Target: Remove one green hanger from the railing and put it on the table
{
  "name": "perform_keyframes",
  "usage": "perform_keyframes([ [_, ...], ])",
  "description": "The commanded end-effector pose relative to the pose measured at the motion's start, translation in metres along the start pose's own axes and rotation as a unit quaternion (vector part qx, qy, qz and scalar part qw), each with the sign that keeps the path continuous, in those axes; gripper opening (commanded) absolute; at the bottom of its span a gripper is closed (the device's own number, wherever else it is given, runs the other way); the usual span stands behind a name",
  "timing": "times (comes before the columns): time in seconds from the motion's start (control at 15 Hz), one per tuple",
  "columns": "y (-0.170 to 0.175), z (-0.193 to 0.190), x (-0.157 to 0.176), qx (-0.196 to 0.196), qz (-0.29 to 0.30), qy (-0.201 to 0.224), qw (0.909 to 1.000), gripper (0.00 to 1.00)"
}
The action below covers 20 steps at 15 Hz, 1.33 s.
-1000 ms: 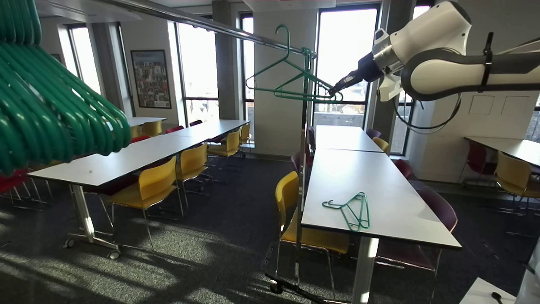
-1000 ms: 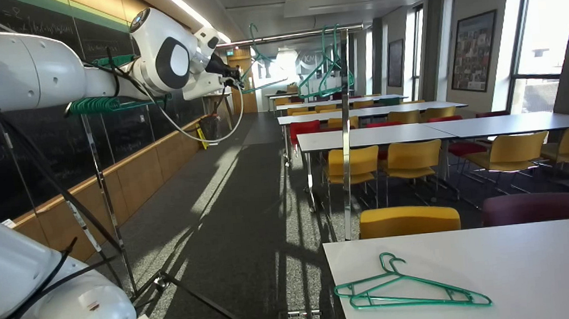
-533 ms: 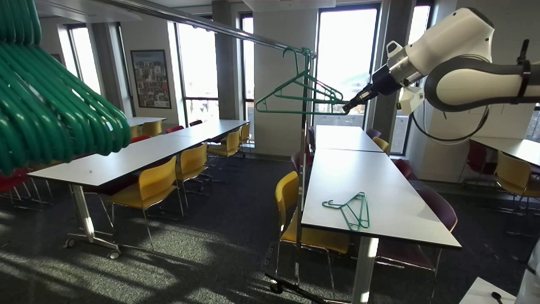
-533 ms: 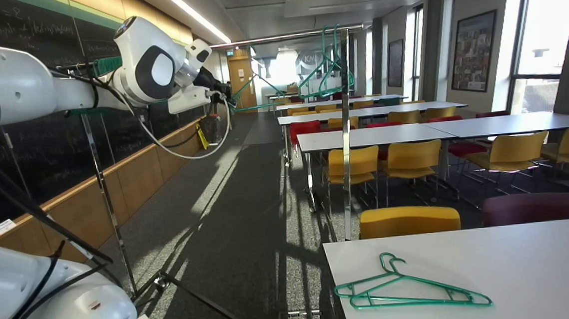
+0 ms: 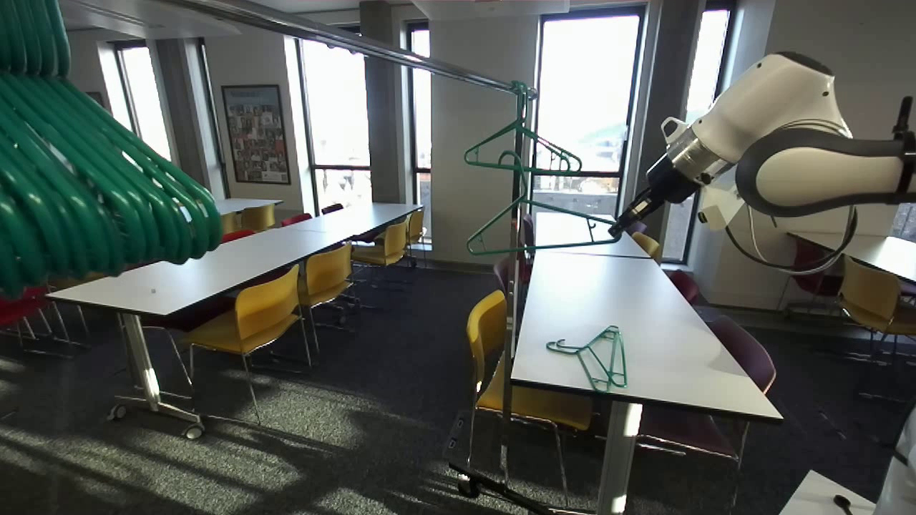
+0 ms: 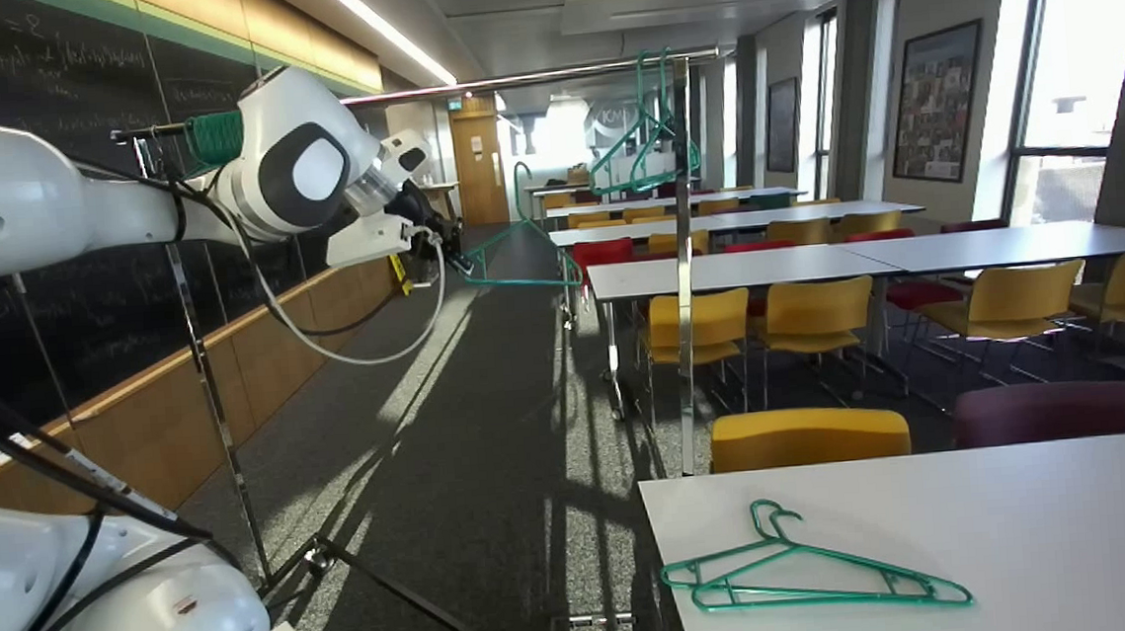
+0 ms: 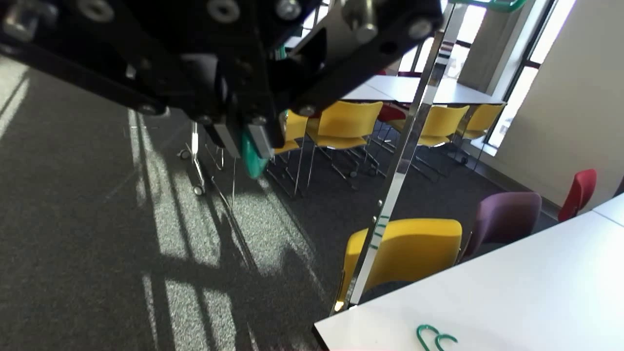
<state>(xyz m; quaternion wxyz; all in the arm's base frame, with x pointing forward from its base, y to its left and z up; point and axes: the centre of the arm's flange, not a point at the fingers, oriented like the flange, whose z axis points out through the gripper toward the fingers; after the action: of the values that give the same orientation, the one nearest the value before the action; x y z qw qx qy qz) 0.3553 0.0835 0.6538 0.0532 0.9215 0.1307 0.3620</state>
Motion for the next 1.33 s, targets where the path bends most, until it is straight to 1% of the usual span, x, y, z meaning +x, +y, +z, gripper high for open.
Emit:
perform_keyframes([
  [0.0,0.002,0.008,-0.024,-0.015,-0.026,-0.038,0.9988,0.02],
  [0.2,0.007,0.024,-0.038,-0.036,-0.046,-0.081,0.9950,0.02],
  [0.33,0.012,0.034,-0.047,-0.057,-0.061,-0.110,0.9904,0.02],
  [0.47,0.018,0.041,-0.054,-0.080,-0.077,-0.135,0.9846,0.02],
  [0.67,0.021,0.047,-0.062,-0.094,-0.097,-0.166,0.9769,0.02],
  [0.8,0.023,0.049,-0.067,-0.102,-0.112,-0.189,0.9701,0.02],
  [1.0,0.030,0.055,-0.076,-0.124,-0.133,-0.232,0.9555,0.02],
  [1.2,0.043,0.065,-0.087,-0.159,-0.168,-0.283,0.9307,0.02],
  [1.27,0.050,0.071,-0.090,-0.174,-0.184,-0.301,0.9194,0.02],
])
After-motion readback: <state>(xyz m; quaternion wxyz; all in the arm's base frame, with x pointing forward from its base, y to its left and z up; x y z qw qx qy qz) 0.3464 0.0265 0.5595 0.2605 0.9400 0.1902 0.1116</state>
